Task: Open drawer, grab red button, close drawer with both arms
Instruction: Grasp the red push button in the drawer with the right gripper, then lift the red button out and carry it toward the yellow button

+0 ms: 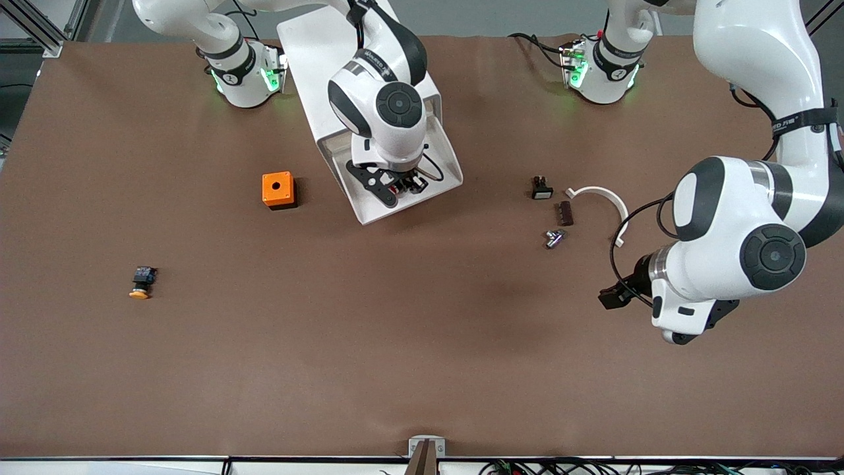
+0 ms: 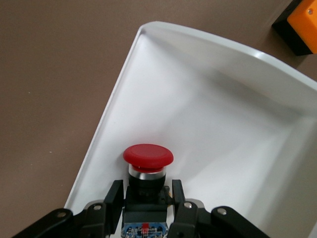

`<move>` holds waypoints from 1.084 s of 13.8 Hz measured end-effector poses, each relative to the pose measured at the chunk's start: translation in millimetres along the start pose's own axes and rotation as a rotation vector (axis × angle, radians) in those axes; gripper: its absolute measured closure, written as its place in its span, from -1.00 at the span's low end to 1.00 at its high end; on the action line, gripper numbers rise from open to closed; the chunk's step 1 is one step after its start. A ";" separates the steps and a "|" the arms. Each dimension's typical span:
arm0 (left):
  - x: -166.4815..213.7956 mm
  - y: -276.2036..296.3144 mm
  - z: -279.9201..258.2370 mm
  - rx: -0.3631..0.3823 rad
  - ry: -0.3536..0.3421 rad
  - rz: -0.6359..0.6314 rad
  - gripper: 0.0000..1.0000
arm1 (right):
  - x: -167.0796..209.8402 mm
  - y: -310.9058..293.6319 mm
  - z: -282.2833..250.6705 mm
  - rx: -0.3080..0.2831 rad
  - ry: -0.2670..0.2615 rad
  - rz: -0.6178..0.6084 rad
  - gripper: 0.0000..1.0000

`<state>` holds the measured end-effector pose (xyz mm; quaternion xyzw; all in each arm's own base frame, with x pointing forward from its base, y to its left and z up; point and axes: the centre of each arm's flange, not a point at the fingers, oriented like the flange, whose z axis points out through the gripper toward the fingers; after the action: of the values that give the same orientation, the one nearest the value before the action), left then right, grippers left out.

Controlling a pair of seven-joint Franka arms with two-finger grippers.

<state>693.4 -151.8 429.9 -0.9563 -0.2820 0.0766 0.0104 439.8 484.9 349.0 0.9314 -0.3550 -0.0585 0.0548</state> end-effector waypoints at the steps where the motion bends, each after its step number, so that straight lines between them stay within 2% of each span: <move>1: -0.1 0.1 0.1 0.000 0.000 0.000 -1.00 | 0.4 -0.9 -4.7 0.002 0.000 0.001 0.12; 4: -0.7 0.6 0.4 0.000 -0.001 0.002 -1.00 | 10.5 -0.4 -36.3 -0.026 -0.001 0.015 0.12; 7: -0.8 0.6 1.3 0.001 -0.002 0.001 -1.00 | 56.3 7.9 -87.8 -0.043 -0.015 0.037 0.12; 10: -3.6 3.4 2.0 0.002 -0.003 0.007 -1.00 | 136.7 29.2 -117.0 -0.043 -0.041 -0.066 0.12; 12: -9.6 9.6 3.1 0.003 -0.002 0.019 -1.00 | 198.3 52.2 -121.4 -0.050 -0.068 -0.173 0.12; 15: -18.3 20.0 6.3 -0.002 0.006 0.038 -1.00 | 291.1 93.0 -121.8 -0.030 -0.087 -0.345 0.12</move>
<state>687.9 -178.7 425.0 -0.9617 -0.2638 0.0737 0.0090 612.7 228.9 462.3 0.9742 -0.1912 -0.1125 0.0427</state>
